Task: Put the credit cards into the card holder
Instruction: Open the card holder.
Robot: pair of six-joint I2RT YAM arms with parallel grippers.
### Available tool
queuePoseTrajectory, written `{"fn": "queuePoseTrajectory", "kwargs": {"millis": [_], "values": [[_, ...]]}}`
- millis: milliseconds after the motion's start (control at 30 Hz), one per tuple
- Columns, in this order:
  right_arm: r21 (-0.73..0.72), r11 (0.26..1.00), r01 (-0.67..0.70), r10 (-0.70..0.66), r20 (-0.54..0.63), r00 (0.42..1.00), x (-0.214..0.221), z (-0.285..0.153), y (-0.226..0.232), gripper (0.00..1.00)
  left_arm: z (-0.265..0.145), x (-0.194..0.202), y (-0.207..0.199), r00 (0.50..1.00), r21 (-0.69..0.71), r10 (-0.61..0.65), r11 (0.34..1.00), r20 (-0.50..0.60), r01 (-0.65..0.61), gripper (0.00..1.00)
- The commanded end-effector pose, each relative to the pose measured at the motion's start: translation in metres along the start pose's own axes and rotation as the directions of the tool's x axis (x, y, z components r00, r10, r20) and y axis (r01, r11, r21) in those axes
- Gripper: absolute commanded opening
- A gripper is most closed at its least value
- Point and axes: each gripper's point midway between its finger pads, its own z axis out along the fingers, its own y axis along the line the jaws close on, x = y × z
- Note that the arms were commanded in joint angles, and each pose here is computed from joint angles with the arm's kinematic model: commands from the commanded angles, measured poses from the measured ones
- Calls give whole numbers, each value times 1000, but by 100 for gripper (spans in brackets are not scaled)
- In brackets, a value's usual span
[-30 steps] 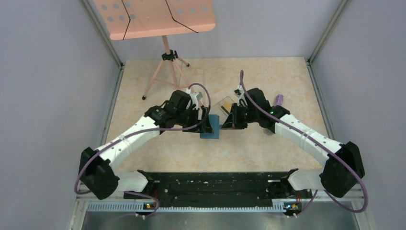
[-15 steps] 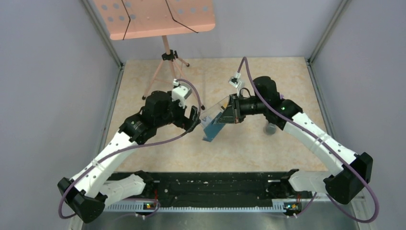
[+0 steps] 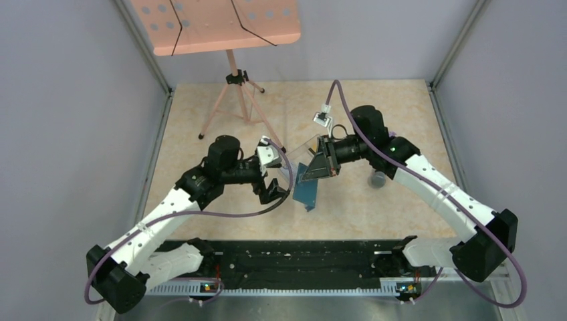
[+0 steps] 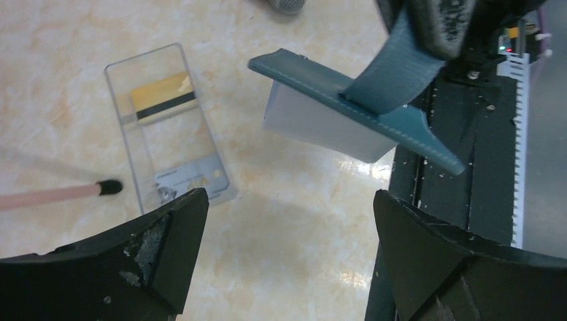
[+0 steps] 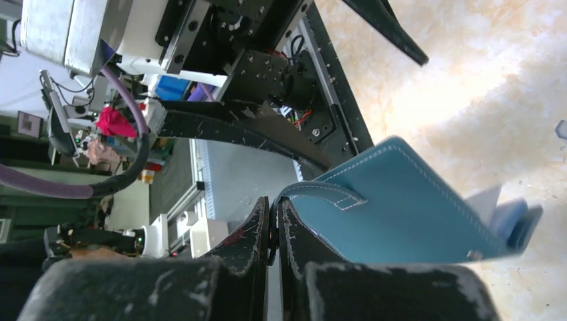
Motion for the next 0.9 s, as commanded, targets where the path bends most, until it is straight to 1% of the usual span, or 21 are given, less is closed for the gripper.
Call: {"fn": "queuePoseTrajectory", "kwargs": {"millis": [0, 167, 300, 433, 533, 600, 667, 767, 833, 867], "values": [[-76, 996, 52, -51, 8, 999, -14, -2, 18, 0, 5, -41, -21, 966, 129, 116, 980, 233, -149, 99], [-106, 994, 34, -36, -15, 999, -13, 2, 19, 0, 12, -49, -19, 963, 151, 90, 980, 256, -131, 99], [-116, 993, 21, -24, -30, 999, -12, 4, 16, 0, 16, -63, -21, 951, 184, 87, 972, 297, -146, 99], [-120, 993, 15, -19, -37, 999, -13, 7, 14, 0, 20, -61, -27, 954, 246, 72, 958, 291, -147, 99], [-111, 994, 19, -22, -33, 999, -15, 8, 12, 0, 22, -54, -30, 960, 271, 70, 951, 272, -146, 95], [-101, 995, 24, -27, -25, 999, -18, 8, 11, 0, 22, -49, -30, 966, 278, 64, 951, 250, -135, 90], [-94, 995, 30, -32, -18, 999, -20, 8, 10, 0, 22, -42, -33, 973, 292, 56, 949, 225, -122, 83], [-86, 996, 33, -34, -11, 999, -23, 8, 10, 0, 22, -36, -36, 979, 309, 43, 945, 201, -105, 68], [-80, 996, 32, -33, -11, 999, -24, 9, 8, 0, 22, -33, -37, 982, 322, 35, 942, 188, -95, 55], [-78, 997, 29, -30, -12, 999, -24, 9, 8, 0, 23, -31, -37, 984, 327, 28, 941, 177, -85, 51]]}}
